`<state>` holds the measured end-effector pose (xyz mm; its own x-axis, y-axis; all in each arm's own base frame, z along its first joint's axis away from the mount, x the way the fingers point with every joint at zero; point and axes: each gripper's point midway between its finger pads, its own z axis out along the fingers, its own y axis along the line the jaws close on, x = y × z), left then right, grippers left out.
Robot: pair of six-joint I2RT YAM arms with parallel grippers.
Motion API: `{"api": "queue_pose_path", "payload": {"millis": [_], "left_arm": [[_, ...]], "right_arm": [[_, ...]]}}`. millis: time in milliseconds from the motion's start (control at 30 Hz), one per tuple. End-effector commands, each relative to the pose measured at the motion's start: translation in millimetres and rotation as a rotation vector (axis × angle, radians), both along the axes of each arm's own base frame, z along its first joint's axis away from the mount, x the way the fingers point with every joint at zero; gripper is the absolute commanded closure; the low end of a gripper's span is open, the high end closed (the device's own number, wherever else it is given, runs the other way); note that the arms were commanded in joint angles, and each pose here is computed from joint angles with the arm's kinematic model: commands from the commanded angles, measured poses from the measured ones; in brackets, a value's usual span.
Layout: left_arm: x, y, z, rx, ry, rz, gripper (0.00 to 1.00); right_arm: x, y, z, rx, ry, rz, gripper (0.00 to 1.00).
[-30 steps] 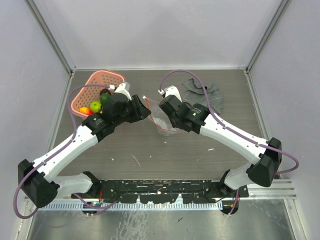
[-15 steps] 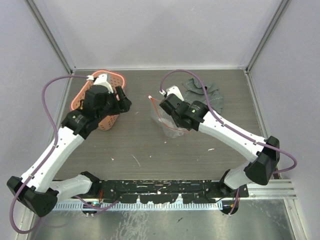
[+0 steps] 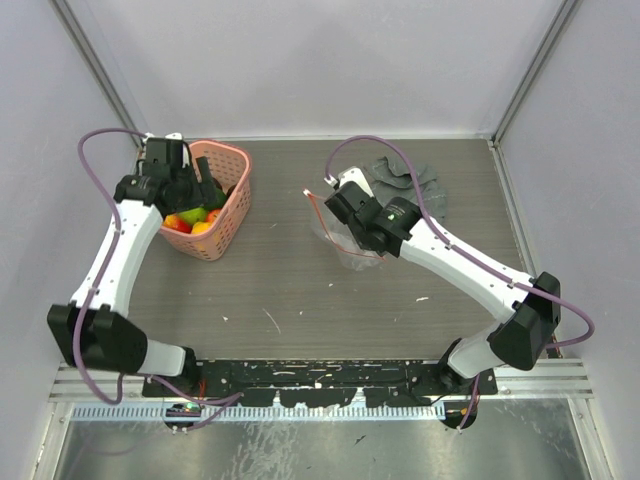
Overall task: Place the food in the zip-top bag and seal the zipper
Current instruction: Pick up the fake fruit from the bin.
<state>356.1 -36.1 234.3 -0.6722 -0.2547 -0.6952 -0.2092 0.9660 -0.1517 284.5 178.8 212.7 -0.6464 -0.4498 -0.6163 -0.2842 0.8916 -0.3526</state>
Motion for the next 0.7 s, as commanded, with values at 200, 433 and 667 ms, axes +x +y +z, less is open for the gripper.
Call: {"api": "queue_pose_path", "payload": {"millis": [200,433,667], "left_arm": [[28,24,-41,-0.020,0.234,-0.030,0.18],[29,29,-77,-0.038,0.358,-0.036,0.17],[23,16,-100,-0.096,0.444,-0.093,0.13]], "right_arm": [[9,1,0,0.019,-0.029,0.014,1.00],[11,0,-5,0.014,-0.028,0.017,1.00],[13,1,-10,0.020,-0.023,0.021,1.00]]}}
